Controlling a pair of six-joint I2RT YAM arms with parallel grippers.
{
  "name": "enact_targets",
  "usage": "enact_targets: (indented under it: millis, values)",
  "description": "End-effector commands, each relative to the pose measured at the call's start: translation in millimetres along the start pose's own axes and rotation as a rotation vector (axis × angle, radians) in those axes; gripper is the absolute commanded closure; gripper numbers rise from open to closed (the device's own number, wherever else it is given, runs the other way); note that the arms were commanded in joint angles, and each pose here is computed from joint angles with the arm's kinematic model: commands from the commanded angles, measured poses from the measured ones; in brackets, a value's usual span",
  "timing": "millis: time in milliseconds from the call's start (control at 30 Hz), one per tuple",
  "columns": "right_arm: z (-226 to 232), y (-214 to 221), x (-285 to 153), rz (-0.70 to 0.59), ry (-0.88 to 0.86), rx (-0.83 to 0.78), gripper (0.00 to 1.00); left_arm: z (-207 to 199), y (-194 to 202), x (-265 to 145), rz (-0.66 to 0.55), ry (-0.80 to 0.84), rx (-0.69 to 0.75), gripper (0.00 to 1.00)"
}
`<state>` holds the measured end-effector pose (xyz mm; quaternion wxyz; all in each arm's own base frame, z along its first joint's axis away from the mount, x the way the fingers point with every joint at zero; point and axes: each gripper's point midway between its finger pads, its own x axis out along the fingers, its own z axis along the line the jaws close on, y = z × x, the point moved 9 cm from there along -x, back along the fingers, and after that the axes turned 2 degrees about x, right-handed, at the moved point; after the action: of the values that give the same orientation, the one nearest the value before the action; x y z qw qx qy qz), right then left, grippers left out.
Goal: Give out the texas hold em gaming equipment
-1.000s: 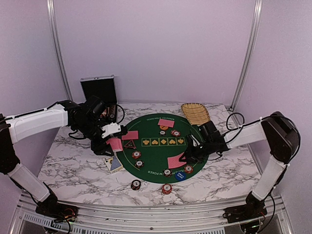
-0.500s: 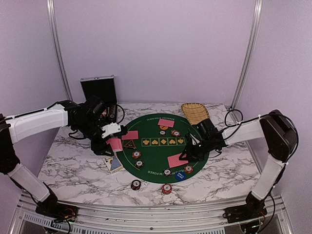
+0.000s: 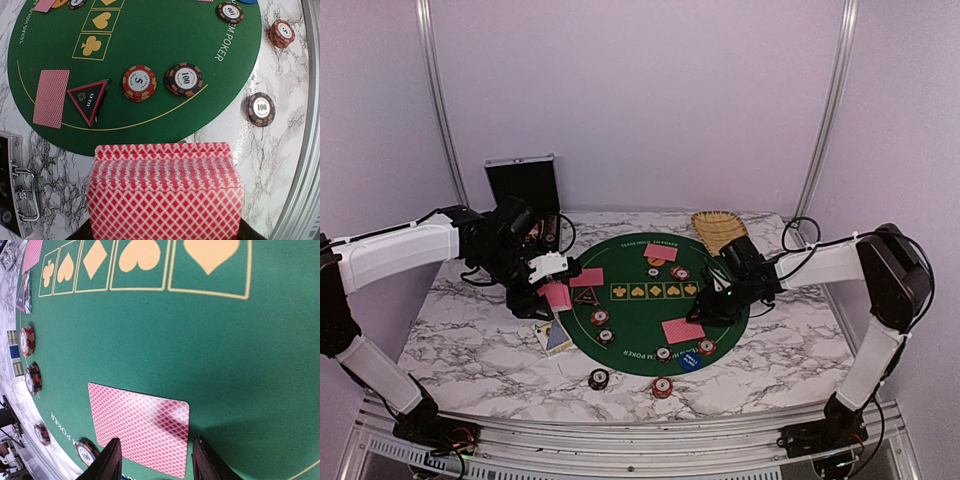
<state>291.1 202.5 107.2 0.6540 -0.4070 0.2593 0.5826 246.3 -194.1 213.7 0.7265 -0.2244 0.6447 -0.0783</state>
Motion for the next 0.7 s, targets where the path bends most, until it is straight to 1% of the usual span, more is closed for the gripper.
enact_targets:
  millis: [0,33,167,267,333,467,667]
  values:
    - [-5.6,-1.4,-15.7,-0.019,0.114,-0.001,0.52,-1.5,-4.7,-10.0,-0.028,0.001,0.014,0.97]
    - [-3.3,-3.4,-19.7,-0.034,0.117,-0.002,0.50,-1.5,-4.8,-9.9,-0.029,0.001,0.015,0.97]
    - [12.8,-14.2,-39.0,-0.109,0.082,-0.006,0.33,-1.4,-5.0,-10.1,-0.029,0.001,0.012,0.97]
    - [32.7,-20.4,-52.1,-0.163,-0.003,-0.008,0.23,-1.5,-5.1,-10.7,-0.031,0.001,0.011,0.97]
    - [49.3,-23.0,-57.2,-0.189,-0.068,-0.016,0.18,-1.2,-5.4,-11.0,-0.031,-0.001,0.011,0.97]
    - [92.8,-20.5,-52.9,-0.177,-0.231,-0.043,0.13,-0.7,-6.1,-10.7,-0.033,0.000,0.010,0.97]
    - [154.6,-14.0,-21.6,-0.096,-0.499,-0.071,0.11,-0.2,-7.0,-10.5,-0.035,0.002,0.009,0.97]
